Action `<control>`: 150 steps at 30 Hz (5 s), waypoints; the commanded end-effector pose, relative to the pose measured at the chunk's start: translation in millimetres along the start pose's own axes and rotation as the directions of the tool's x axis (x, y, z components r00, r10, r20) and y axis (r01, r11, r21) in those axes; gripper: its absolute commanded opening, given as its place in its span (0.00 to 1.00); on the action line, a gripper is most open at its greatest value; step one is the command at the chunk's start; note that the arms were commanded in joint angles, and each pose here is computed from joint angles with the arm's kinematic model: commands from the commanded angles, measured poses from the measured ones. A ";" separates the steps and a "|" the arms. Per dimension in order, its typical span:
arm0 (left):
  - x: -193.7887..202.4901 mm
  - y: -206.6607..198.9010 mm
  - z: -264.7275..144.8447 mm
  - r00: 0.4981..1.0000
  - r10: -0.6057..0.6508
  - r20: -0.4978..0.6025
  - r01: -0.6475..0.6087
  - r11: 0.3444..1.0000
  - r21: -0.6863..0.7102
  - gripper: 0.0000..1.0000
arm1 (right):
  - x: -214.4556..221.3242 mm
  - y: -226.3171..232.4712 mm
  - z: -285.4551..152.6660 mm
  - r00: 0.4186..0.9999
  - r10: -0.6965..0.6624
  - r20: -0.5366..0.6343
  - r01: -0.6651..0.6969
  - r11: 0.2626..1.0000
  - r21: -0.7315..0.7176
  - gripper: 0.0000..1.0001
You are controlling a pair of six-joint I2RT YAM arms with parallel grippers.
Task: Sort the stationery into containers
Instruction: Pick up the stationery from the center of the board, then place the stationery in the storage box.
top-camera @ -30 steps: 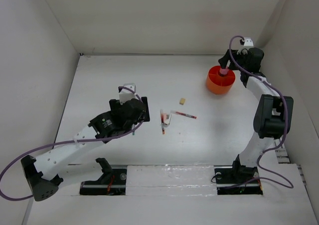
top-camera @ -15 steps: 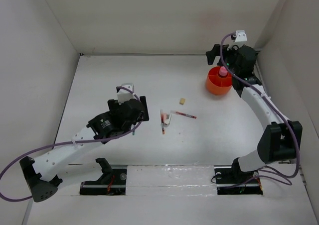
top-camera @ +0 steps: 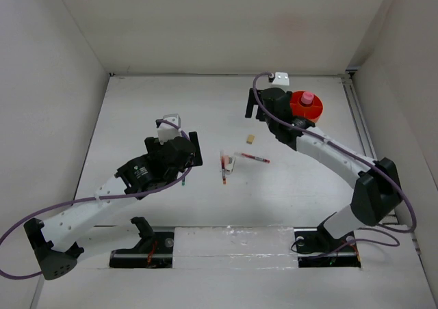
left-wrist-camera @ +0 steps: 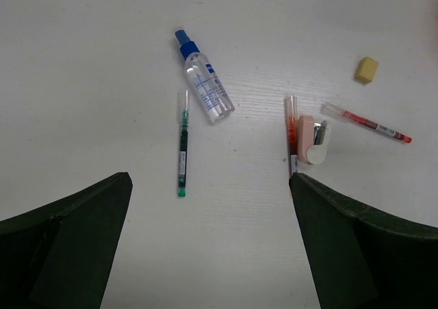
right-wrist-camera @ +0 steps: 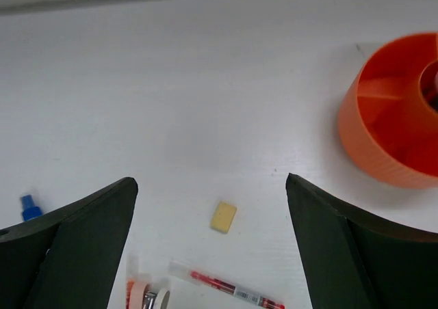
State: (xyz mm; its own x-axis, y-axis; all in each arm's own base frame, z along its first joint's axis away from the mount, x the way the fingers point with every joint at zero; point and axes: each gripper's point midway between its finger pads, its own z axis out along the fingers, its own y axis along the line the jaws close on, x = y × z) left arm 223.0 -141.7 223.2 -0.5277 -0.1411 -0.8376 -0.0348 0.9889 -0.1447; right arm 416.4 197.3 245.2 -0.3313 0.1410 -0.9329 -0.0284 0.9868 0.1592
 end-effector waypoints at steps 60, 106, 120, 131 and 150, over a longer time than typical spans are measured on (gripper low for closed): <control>-7.6 3.0 -7.9 0.998 -0.047 0.036 0.046 0.999 0.029 1.00 | 206.0 -16.1 78.0 0.892 0.064 -0.448 0.044 0.973 0.226 0.57; -3.1 1.3 -2.9 0.999 -0.029 0.021 0.029 0.999 0.015 1.00 | 70.9 -17.8 61.8 0.974 -0.093 -0.206 0.053 0.980 -0.191 0.00; -8.2 5.7 -10.7 0.997 -0.056 0.044 0.055 0.998 0.037 1.00 | -116.0 -85.5 54.5 0.916 -0.242 0.319 0.374 0.802 -0.466 0.00; -14.2 3.3 -17.0 0.996 -0.071 0.060 0.067 0.995 0.077 1.00 | -151.6 -155.4 84.2 0.890 -0.286 0.355 0.426 0.800 -0.423 0.00; -11.1 -1.2 -16.1 0.998 -0.049 0.049 0.044 0.994 0.101 1.00 | -103.0 -218.1 122.9 0.928 -0.276 0.250 0.356 0.853 -0.381 0.00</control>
State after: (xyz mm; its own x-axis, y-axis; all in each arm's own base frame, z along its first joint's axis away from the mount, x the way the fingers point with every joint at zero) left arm 213.6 -138.4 237.0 -0.4982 -0.1880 -0.8464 0.0128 0.9745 -0.2240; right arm 568.5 -13.0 260.7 -0.1072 -0.1170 -0.9873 -0.4980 0.8658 -0.0485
